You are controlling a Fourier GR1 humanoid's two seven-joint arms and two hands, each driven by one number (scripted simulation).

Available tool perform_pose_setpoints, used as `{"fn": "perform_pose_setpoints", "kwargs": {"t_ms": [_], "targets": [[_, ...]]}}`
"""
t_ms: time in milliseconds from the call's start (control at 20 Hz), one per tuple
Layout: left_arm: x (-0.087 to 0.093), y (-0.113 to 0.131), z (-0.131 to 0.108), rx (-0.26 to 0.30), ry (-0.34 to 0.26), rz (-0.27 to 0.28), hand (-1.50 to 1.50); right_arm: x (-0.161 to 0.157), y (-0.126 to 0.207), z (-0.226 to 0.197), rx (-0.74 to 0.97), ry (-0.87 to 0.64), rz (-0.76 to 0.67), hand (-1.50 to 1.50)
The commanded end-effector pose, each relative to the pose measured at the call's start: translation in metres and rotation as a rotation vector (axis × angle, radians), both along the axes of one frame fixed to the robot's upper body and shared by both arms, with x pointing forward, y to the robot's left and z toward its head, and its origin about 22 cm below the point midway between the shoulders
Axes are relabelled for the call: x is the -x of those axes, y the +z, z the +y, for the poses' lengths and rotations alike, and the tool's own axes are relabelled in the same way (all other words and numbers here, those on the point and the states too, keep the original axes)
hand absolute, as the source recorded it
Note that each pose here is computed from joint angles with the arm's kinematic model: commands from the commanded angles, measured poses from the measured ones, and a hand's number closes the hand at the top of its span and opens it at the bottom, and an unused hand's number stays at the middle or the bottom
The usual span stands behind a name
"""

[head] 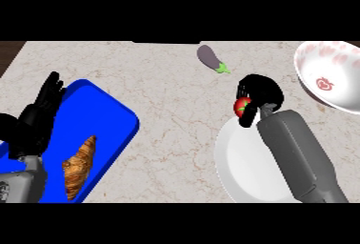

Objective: Pick the tomato from the plate and place it in the bowl

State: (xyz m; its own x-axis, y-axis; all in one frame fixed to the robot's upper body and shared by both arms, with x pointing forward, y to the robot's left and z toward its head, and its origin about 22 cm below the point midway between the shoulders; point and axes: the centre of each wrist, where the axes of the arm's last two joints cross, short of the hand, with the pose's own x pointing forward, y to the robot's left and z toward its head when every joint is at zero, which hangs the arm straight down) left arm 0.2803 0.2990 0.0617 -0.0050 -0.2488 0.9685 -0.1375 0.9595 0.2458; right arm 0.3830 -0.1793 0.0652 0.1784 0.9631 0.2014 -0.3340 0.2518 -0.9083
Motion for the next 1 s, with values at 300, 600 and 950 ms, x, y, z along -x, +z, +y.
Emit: {"fn": "perform_pose_setpoints", "kwargs": {"t_ms": [300,600,950], "targets": [[0.008,-0.004,0.005,-0.011,0.025,0.01,0.0,-0.019,0.106,0.01,0.095,-0.18,-0.443,1.5],[0.007,-0.011,0.006,-0.013,0.046,0.005,0.0,-0.002,0.152,-0.002,0.006,-0.294,-0.689,1.5],[0.013,-0.006,0.005,-0.007,0.036,-0.003,0.0,0.002,0.181,-0.066,-0.015,-0.409,-0.707,1.5]]}}
